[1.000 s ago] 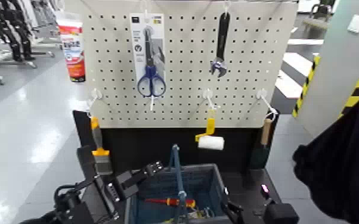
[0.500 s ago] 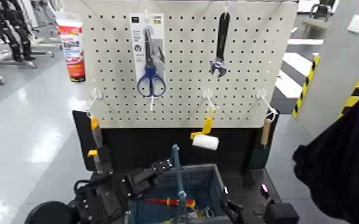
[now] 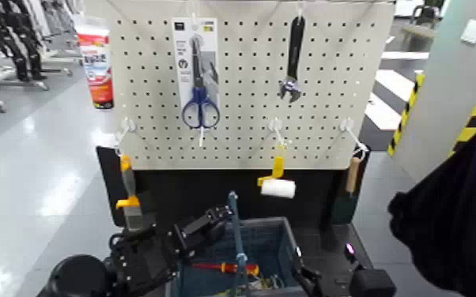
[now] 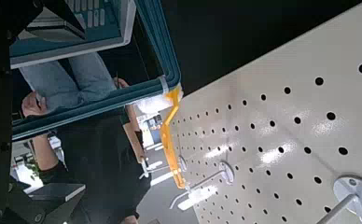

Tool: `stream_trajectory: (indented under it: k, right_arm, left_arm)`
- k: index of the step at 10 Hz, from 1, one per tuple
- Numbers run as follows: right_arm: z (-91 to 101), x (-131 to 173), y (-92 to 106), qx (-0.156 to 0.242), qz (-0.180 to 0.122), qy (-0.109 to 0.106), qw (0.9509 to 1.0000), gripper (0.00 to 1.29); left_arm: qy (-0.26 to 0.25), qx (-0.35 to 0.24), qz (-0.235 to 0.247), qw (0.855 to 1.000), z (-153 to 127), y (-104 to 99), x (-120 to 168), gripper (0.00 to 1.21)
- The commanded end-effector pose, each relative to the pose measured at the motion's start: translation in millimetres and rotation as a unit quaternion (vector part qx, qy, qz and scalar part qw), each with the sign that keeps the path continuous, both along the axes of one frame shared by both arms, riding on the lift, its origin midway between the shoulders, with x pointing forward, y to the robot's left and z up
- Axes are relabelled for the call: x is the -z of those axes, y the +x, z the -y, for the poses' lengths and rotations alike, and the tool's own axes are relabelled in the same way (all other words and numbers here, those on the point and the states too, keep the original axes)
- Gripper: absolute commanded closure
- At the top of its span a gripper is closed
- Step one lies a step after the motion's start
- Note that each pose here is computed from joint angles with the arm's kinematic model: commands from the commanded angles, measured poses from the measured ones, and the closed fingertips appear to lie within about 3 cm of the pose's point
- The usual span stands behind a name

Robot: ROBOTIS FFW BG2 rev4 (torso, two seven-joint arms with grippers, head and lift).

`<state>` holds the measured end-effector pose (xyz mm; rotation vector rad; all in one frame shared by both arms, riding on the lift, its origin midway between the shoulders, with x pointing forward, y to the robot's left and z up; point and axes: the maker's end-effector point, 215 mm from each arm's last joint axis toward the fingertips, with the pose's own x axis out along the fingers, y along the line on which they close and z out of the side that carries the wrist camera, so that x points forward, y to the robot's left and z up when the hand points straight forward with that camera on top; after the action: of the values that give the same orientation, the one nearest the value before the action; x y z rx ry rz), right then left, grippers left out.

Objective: Grasp the handle of the crate.

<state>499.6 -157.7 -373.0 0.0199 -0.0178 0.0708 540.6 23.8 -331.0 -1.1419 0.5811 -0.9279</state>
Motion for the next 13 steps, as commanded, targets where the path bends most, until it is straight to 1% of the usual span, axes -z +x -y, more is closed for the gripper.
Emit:
stream_trajectory:
  k: [1,2,3,5,10,12,13]
  right_arm:
    - [-0.9,-0.8,0.9,-0.001,0.001,0.000,1.0000,0.14]
    - [-0.9,-1.3,0.9,-0.001,0.002,0.000,1.0000,0.14]
    - [-0.2,-1.7,1.0,-0.001,0.002,0.001,1.0000,0.14]
    - [0.0,-2.1,0.9,-0.001,0.003,0.000,1.0000,0.14]
    - [0.1,-0.2,-0.3,-0.001,0.002,0.000,1.0000,0.14]
    - [1.5,0.4,-0.6,0.001,0.001,0.000,1.0000,0.14]
    - [1.5,0.1,-0.1,0.001,0.001,0.000,1.0000,0.14]
  left_arm:
    - [-0.025,0.009,-0.011,1.000,13.2,-0.6,-4.1,0.33]
    - [-0.032,0.011,-0.015,0.999,16.2,-2.1,-4.7,0.51]
    - [-0.036,0.011,-0.020,0.999,16.0,-3.4,-2.1,0.82]
    - [-0.042,0.013,-0.023,0.999,18.1,-5.8,-2.7,1.19]
    - [-0.053,0.011,-0.028,0.998,20.9,-12.0,-0.8,1.18]
    - [-0.057,0.010,-0.023,0.998,22.7,-18.6,-5.1,1.18]
    - [-0.048,0.010,-0.017,0.999,24.4,-21.7,-9.1,1.18]
